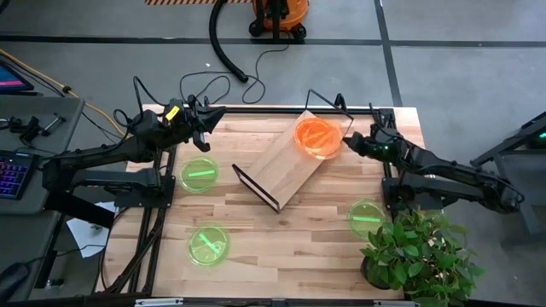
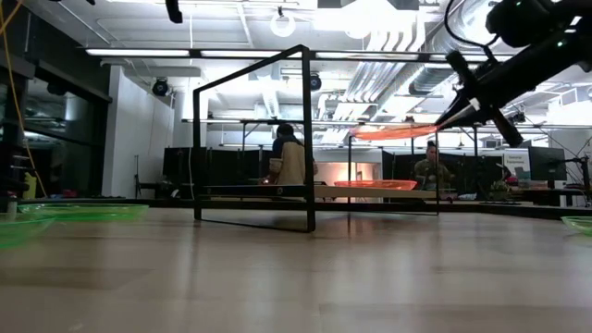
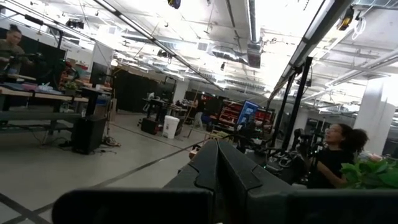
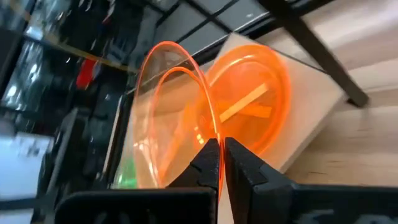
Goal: Place and stack plates onto a shelf
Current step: Stack the orange plate on top of the orange plates on the shelf
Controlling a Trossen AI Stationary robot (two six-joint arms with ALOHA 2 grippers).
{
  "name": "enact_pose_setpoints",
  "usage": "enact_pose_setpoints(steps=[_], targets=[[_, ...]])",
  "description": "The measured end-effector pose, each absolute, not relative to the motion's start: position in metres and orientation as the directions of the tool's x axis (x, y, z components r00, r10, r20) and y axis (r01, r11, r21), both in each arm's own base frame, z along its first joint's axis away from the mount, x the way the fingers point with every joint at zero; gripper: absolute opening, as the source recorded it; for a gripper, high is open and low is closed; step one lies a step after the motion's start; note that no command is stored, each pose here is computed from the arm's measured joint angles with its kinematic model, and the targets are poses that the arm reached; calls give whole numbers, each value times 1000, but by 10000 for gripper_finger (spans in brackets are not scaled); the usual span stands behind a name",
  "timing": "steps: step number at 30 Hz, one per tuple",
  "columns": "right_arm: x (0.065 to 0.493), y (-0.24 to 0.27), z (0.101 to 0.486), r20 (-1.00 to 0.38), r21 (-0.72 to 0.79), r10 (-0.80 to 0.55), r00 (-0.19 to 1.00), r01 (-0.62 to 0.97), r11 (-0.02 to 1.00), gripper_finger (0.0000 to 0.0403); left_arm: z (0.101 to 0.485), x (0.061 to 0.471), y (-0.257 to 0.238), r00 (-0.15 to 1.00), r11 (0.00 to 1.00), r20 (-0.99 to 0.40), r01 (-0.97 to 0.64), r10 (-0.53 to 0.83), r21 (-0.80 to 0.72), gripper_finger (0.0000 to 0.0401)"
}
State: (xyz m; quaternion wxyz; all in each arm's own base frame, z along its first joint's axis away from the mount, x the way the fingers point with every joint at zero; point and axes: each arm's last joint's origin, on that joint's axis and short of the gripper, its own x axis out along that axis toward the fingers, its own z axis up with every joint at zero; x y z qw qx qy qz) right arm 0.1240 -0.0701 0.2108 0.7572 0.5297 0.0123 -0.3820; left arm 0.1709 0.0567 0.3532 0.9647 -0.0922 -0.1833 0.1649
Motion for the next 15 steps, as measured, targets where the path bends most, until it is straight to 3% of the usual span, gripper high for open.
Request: enact_pose_setpoints(steps=[15], targets=[[153,-81,183,-516,780,-682,519,614,-122,0,353,171,57,877,927,323,-287,355,-241,0]])
